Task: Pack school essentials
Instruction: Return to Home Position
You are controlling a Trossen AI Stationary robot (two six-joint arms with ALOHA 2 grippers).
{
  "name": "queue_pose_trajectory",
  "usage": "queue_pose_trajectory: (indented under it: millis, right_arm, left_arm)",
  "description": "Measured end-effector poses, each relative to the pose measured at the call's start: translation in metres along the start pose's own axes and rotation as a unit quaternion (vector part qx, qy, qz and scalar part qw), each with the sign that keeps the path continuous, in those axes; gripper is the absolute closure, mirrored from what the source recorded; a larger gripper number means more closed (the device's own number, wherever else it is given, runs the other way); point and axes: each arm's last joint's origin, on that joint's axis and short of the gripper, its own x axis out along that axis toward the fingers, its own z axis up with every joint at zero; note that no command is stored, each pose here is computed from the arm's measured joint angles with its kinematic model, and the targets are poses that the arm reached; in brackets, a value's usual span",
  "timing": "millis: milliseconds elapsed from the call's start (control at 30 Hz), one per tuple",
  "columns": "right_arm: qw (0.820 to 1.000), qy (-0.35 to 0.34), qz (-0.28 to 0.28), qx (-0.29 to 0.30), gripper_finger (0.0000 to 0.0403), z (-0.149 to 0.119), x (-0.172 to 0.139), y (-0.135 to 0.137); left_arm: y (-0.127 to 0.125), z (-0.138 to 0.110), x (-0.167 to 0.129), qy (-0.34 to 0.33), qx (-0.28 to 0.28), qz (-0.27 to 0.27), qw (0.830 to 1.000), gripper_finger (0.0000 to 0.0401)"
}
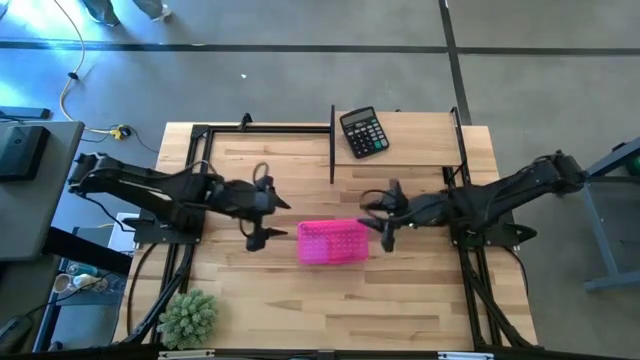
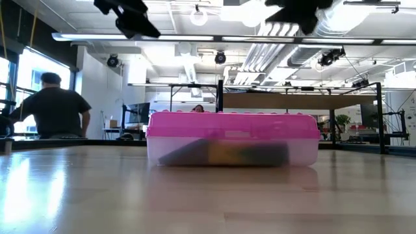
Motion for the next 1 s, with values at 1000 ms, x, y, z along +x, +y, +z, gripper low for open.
queue_pose_trajectory:
  millis: [1000]
  right_arm:
    - [0.973, -0.196, 0.022, -0.118, 0.0231, -0.084, -0.075, -0.066]
  left_arm:
    - [0.008, -0.129, 0.016, -0.213, -0.080, -0.098, 0.969, 0.0071]
